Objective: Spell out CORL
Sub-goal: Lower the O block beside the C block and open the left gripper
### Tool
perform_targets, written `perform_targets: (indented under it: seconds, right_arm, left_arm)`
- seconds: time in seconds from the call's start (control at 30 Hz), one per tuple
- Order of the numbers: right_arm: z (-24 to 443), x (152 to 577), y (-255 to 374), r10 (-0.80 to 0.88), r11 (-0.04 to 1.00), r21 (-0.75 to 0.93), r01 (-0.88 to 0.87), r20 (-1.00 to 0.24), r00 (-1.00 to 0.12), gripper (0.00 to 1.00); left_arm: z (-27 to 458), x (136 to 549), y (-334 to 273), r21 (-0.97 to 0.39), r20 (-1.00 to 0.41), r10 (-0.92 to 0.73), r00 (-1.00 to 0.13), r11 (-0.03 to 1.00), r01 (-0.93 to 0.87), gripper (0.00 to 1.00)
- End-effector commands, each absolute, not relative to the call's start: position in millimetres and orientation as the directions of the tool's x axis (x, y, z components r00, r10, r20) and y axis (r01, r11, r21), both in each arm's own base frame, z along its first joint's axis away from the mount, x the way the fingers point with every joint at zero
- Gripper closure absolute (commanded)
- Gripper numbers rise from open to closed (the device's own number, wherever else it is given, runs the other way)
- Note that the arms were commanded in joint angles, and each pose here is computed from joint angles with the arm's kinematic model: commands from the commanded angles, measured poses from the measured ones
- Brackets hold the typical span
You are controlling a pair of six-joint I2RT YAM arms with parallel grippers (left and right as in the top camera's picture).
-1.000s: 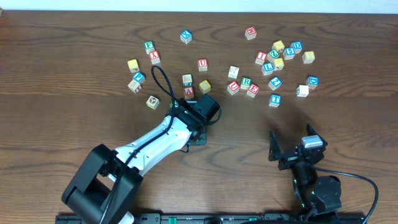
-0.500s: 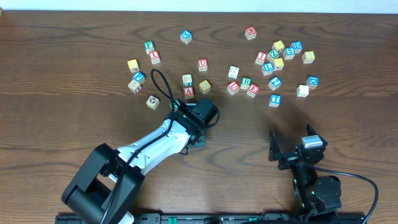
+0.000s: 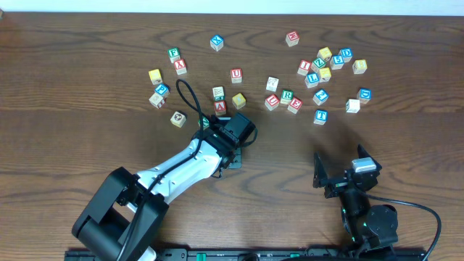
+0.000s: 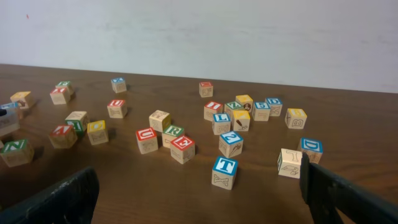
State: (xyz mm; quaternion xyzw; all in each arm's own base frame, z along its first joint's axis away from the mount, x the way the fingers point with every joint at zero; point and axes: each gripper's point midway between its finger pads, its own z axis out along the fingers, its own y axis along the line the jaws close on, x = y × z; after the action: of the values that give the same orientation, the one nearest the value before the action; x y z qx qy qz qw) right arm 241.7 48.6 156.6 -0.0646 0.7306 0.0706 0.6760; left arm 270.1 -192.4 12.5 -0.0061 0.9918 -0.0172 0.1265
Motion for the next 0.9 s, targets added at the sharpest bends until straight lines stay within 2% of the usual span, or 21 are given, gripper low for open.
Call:
perform_targets:
  seconds: [0.0, 0.53, 0.6, 0.63, 0.73, 0.87]
  right_arm:
    - [156.3, 241.6, 47.7, -0.006, 0.982, 0.009, -0.188, -0.997, -0.076, 0.01]
    - [156.3, 241.6, 47.7, -0.006, 0.982, 0.009, -0.188, -0.997, -0.076, 0.01]
    - [156.3, 241.6, 47.7, -0.006, 0.982, 0.009, -0.188, -0.997, -0.076, 0.01]
    - [156.1, 241.6, 47.8, -0.006, 0.982, 0.009, -0.188, -0.997, -0.077, 0.01]
    - [156.1, 241.6, 47.8, -0.006, 0.982, 0.009, -0.188, -0.997, -0.077, 0.01]
    - [156.3, 241.6, 47.7, -0.006, 0.982, 0.009, -0.188, -0.997, -0.076, 0.01]
  left_arm:
    - [2.7, 266.2, -188.4, -0.014, -0.227, 0.003, -0.974, 1.000, 0.006, 0.93]
    - [-8.3, 266.2, -188.3, 0.001, -0.212, 0.012, -0.977, 1.000, 0.013, 0.91]
    - [-8.2, 266.8, -188.8, -0.001, -0.214, 0.012, -0.977, 1.000, 0.013, 0.83]
    - [-8.1, 267.0, -189.0, -0.002, -0.215, 0.012, -0.977, 1.000, 0.013, 0.75]
    - [-8.1, 267.2, -189.3, -0.003, -0.216, 0.012, -0.976, 1.000, 0.013, 0.63]
    - [-8.1, 267.2, -189.3, -0.003, -0.216, 0.012, -0.976, 1.000, 0.013, 0.59]
